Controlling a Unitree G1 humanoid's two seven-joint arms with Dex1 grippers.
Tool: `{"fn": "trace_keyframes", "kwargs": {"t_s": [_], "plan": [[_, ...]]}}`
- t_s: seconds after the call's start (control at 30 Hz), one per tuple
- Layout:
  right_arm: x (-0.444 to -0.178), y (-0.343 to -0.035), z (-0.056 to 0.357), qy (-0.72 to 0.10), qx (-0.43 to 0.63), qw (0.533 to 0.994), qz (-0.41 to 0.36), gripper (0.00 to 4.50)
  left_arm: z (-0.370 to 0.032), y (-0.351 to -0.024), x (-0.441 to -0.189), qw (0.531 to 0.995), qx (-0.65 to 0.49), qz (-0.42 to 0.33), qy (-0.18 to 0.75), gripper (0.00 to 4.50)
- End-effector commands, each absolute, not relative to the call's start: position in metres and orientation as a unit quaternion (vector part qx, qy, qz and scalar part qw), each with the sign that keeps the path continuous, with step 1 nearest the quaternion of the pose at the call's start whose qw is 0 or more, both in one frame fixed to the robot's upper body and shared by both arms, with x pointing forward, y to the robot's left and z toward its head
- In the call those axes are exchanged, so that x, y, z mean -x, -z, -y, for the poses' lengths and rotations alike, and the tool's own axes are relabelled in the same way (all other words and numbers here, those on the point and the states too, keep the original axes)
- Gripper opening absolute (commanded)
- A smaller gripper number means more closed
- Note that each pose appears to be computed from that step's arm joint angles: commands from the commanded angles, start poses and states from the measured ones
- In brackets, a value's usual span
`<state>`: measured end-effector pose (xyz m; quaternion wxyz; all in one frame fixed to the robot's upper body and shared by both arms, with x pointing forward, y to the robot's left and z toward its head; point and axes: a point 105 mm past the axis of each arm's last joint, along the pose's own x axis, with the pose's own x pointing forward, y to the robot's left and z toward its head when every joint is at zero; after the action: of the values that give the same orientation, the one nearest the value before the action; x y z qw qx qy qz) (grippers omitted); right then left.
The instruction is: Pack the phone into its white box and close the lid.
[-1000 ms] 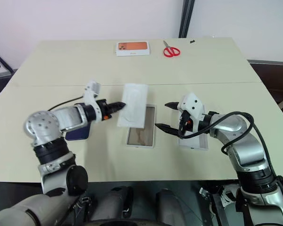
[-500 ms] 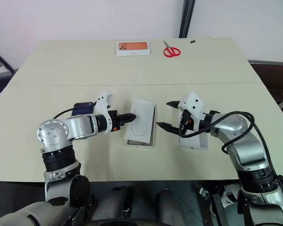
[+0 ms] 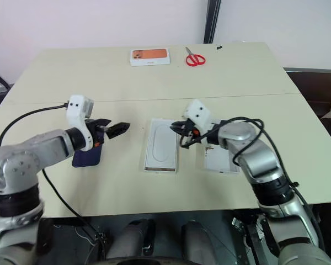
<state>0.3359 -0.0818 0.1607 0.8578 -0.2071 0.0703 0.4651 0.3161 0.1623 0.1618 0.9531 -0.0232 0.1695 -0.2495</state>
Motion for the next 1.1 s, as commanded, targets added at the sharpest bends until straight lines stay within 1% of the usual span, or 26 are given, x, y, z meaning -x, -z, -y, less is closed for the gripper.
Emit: {"fn": "trace_keyframes", "kwargs": {"t_s": [0.03, 0.1, 0.17, 0.33, 0.43, 0.53, 0.67, 0.87, 0.93, 1.0, 1.1], "plan": [[-0.345, -0.162, 0.073, -0.444, 0.244, 0.86, -0.07, 0.05, -0.156, -0.168, -0.306, 0.945, -0.056, -0.098, 0.307, 4.5], [-0.35, -0.154, 0.065, -0.439, 0.277, 0.851, -0.08, 0.05, -0.156, -0.159, -0.292, 0.929, -0.102, -0.075, 0.347, 4.5], [-0.357, -0.15, 0.059, -0.43, 0.291, 0.851, -0.084, 0.05, -0.156, -0.152, -0.282, 0.918, -0.117, -0.062, 0.373, 4.5], [-0.37, -0.142, 0.051, -0.413, 0.309, 0.851, -0.093, 0.05, -0.159, -0.136, -0.27, 0.903, -0.14, -0.064, 0.401, 4.5], [-0.371, -0.133, 0.051, -0.417, 0.326, 0.842, -0.105, 0.05, -0.157, -0.133, -0.266, 0.899, -0.141, -0.064, 0.41, 4.5], [-0.365, -0.127, 0.051, -0.436, 0.332, 0.828, -0.121, 0.05, -0.156, -0.132, -0.263, 0.897, -0.136, -0.064, 0.415, 4.5], [-0.344, -0.119, 0.056, -0.48, 0.332, 0.798, -0.151, 0.05, -0.159, -0.129, -0.262, 0.9, -0.134, -0.069, 0.408, 4.5], [-0.32, -0.116, 0.055, -0.526, 0.334, 0.766, -0.159, 0.05, -0.159, -0.129, -0.26, 0.903, -0.129, -0.068, 0.405, 4.5], [-0.319, -0.118, 0.054, -0.525, 0.336, 0.767, -0.153, 0.05, -0.159, -0.129, -0.26, 0.903, -0.129, -0.068, 0.404, 4.5], [-0.325, -0.124, 0.054, -0.513, 0.336, 0.778, -0.141, 0.05, -0.16, -0.129, -0.26, 0.903, -0.129, -0.068, 0.404, 4.5], [-0.345, -0.145, 0.055, -0.47, 0.321, 0.815, -0.11, 0.05, -0.16, -0.13, -0.26, 0.903, -0.127, -0.068, 0.404, 4.5]]}}
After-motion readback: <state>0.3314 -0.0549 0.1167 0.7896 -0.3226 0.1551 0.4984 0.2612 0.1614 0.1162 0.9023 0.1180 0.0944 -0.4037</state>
